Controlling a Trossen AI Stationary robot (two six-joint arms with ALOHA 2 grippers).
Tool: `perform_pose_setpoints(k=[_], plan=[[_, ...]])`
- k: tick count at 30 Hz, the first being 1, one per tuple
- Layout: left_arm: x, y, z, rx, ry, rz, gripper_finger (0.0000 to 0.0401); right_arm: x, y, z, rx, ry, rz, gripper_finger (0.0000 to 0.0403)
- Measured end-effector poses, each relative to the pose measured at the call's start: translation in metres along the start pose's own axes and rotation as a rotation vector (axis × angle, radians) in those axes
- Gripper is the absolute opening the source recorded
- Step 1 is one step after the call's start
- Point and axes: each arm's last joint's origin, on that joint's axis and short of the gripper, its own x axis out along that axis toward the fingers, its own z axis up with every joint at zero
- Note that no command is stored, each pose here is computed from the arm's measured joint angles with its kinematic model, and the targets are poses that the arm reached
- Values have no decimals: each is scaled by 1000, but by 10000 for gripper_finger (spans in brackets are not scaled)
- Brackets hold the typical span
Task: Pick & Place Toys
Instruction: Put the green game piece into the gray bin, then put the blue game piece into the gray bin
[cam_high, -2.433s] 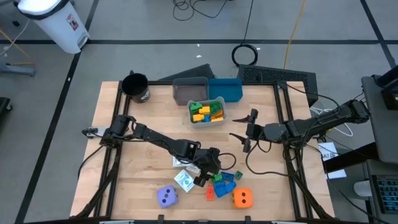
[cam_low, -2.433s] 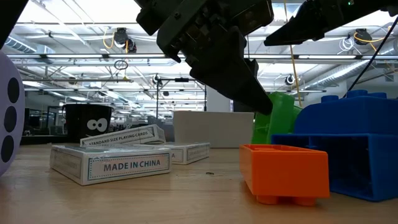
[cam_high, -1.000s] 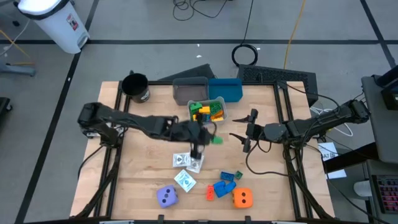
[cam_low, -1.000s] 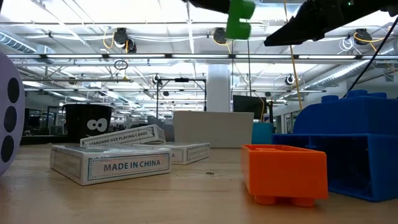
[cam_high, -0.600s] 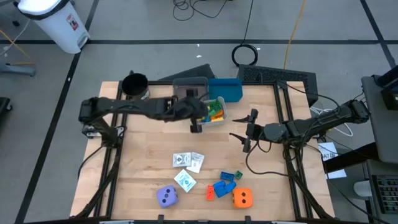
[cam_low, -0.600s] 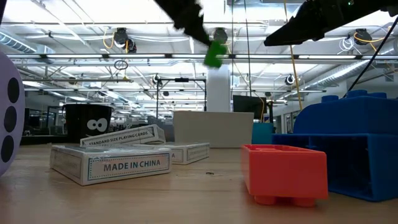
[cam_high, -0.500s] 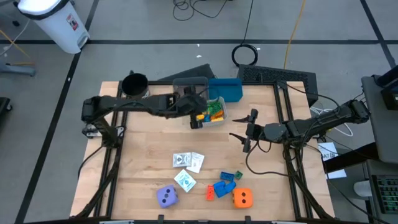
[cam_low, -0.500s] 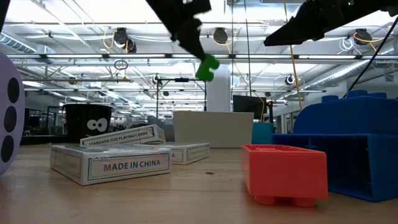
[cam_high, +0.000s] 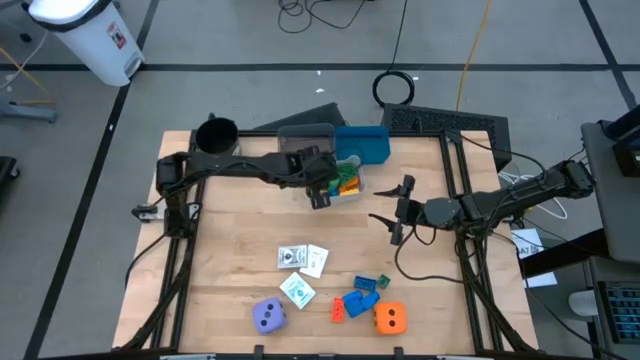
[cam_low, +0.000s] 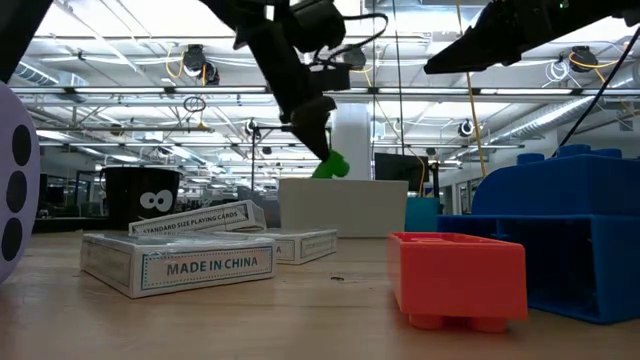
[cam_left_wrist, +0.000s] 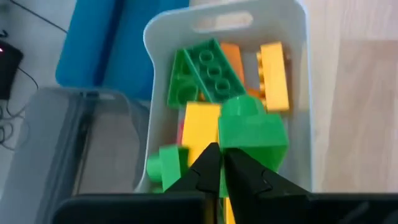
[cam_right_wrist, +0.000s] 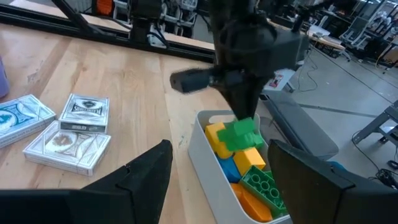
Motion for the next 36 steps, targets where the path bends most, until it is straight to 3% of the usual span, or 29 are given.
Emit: perform_pose_setpoints(k=[7,15,18,21,25,29,36], plan=[[6,-8,0,12,5,-14,66,0,0,0,1,-1,-1,256],[-3,-15,3,17,-19,-24,71,0,0,0,0,0,-1,256],[-20,-18,5,-30,-35,-35,71,0,0,0,0,0,-1,256],[-38,-23,8,-167,-71,-58,72,0,0,0,-2,2,-1,256],[-48,-41,13,-272,-99,-171,72,0,0,0,-1,2,-1,256],[-47,-66,13,-235,-98,-269,72,0,0,0,0,1,-1,256],[-42,-107,18,-181,-162,-337,72,0,0,0,9,-2,-1,256]])
